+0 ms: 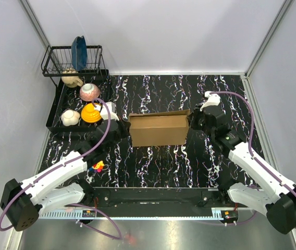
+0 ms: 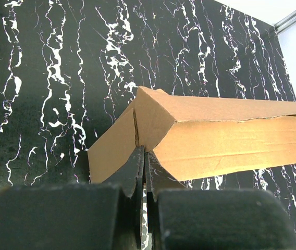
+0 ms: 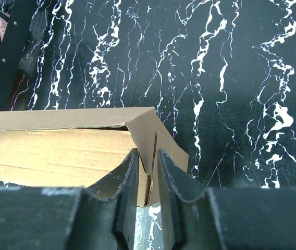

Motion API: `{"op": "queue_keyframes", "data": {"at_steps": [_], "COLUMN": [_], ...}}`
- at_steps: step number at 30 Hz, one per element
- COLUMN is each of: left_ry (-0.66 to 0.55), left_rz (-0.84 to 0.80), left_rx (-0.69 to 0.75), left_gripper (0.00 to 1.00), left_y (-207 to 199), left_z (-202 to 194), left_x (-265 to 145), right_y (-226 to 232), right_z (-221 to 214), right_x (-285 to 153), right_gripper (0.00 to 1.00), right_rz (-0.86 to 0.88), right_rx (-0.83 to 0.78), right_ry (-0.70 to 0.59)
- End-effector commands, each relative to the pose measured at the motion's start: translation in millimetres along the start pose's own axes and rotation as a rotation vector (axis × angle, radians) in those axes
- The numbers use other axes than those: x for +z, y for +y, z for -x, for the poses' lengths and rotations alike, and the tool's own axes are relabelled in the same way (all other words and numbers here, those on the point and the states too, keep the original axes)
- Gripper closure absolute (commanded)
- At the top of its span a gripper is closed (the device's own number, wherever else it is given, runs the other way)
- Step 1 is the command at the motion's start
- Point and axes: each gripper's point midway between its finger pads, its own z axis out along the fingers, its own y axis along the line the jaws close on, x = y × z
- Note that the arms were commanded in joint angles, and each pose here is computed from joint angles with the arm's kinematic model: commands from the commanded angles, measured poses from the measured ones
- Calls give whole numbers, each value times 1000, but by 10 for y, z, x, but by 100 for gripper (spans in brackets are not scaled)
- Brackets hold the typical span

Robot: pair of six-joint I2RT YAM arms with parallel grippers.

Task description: Fold the paper box

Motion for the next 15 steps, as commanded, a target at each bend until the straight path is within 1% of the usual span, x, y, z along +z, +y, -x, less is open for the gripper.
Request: {"op": "queue_keyframes", "data": {"at_steps": [1,7,11,14,15], "left_ry": [74,76,75,80,80], "left_rz": [45,43,37,39,38], "left_rx": [54,59,59,63,63], "left_gripper": [100,100,100,100,100], "left_y": [96,80,51,56,52], "left_z": [-162,-162,-153,-172,-175], "left_x": [-12,-8,-8,-6,-7], "right_y": [89,73,70,54,34], "right_z": [280,289,277,234,192], "right_x": [-23,-30,-25,-20,-13], "right_gripper": [75,80,90,100,100], "right_rz": [18,12,12,11,6], "right_rx": [3,2,-2,-2,-3], "right_ry": [-89,-99,-95,-88,-80]}}
